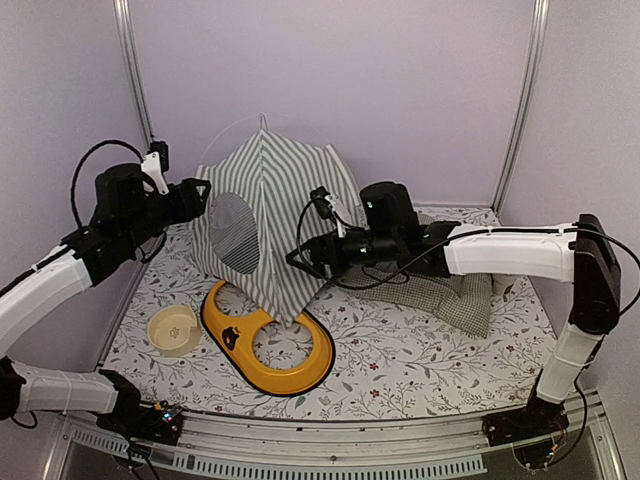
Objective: Set up the pet tent
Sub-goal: Pick up the tent from the corner of the board.
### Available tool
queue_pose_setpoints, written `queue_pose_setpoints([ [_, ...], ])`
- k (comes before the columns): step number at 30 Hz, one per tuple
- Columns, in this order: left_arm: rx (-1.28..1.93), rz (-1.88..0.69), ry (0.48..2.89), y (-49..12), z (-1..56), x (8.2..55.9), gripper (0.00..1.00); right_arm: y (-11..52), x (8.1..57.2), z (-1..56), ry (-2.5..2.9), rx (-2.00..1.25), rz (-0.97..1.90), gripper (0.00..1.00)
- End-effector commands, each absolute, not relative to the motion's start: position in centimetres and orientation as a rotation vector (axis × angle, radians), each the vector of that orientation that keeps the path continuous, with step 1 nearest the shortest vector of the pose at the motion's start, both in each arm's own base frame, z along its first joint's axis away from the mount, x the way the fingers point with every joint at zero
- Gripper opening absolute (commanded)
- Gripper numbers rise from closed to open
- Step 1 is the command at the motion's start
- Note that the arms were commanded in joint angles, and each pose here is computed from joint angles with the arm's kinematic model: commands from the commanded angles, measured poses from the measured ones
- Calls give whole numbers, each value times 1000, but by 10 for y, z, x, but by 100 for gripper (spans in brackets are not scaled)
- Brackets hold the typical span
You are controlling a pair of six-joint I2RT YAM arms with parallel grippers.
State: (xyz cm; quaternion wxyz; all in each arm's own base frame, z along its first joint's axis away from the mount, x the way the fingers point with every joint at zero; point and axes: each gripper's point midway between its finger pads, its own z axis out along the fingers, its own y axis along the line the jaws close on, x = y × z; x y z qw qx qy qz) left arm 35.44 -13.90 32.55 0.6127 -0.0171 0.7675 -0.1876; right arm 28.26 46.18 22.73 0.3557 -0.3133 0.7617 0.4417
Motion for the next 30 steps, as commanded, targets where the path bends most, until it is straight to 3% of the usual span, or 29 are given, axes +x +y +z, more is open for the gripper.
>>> queue_pose_setpoints([
  [1,-23,-404,1779,-117,335,369,70,451,299,251,1957,-689,1048,89],
  [4,-10,-399,1775,-107,341,379,73,452,315,263,1950,-652,973,100],
  [22,357,-411,1765,-116,372,447,75,493,349,252,1954,-671,877,99],
  [30,534,-351,1824,-127,354,491,72,500,349,246,1979,-701,874,99],
])
